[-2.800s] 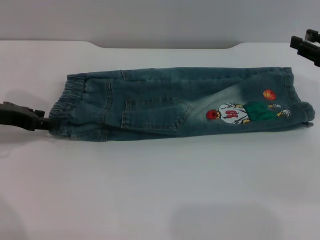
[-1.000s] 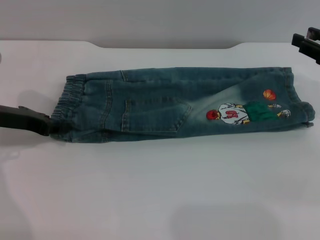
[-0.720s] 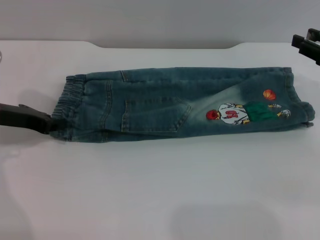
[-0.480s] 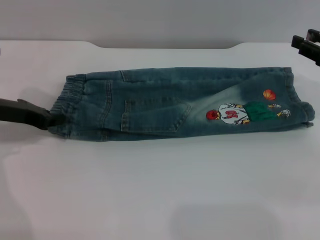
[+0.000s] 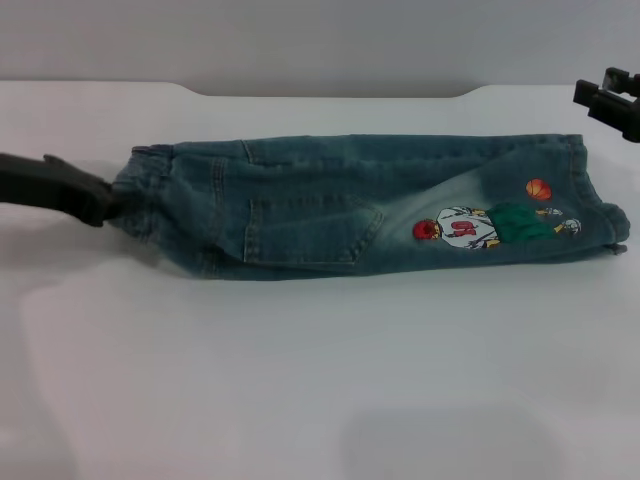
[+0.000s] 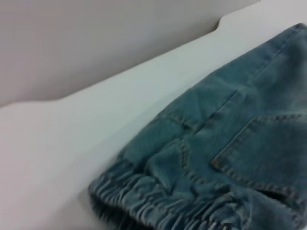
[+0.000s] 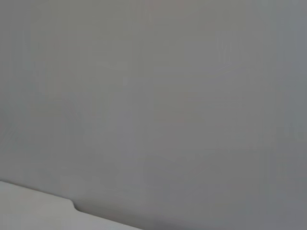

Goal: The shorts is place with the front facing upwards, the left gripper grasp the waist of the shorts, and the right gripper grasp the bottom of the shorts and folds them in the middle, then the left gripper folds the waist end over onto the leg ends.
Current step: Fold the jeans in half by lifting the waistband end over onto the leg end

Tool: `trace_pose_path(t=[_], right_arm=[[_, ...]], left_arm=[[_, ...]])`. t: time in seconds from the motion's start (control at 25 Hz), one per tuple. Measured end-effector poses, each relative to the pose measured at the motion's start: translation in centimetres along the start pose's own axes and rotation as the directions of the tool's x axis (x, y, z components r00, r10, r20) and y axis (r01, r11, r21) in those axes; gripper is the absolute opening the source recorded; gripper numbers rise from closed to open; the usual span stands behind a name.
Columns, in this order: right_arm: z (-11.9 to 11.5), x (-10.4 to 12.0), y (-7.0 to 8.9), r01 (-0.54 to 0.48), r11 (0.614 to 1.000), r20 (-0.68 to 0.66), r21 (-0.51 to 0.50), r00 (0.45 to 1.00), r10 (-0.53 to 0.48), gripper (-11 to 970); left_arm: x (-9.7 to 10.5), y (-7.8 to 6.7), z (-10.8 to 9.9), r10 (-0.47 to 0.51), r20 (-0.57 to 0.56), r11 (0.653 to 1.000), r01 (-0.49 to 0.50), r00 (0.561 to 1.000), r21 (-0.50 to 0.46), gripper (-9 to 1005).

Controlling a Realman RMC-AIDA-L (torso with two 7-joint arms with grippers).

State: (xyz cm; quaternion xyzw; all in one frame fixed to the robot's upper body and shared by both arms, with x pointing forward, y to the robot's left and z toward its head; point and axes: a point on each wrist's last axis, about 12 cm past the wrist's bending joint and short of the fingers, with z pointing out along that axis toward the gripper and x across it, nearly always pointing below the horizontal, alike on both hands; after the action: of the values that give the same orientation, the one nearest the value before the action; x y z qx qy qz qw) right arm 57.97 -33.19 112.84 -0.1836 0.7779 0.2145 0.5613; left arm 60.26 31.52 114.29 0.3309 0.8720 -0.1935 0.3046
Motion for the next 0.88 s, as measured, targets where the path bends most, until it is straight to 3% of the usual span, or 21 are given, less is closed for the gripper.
trace_pose_path(t=[0.36,0.88], right_arm=[[0.6,0.6,0.1,-0.02,1.0,-0.02,-0.001,1.0,0.02,458],[1.2,1.5,0.1,-0.035,0.999,-0.05,0.012,0.998,0.036,457]], left_arm=[[-3.8,-2.1,-0.6,0.106,0.019,0.994,-0.107,0.994,0.021,58],[-9.8,-6.0,-0.5,0.272,0.064,0.959,-0.276,0.96,0.059,54]])
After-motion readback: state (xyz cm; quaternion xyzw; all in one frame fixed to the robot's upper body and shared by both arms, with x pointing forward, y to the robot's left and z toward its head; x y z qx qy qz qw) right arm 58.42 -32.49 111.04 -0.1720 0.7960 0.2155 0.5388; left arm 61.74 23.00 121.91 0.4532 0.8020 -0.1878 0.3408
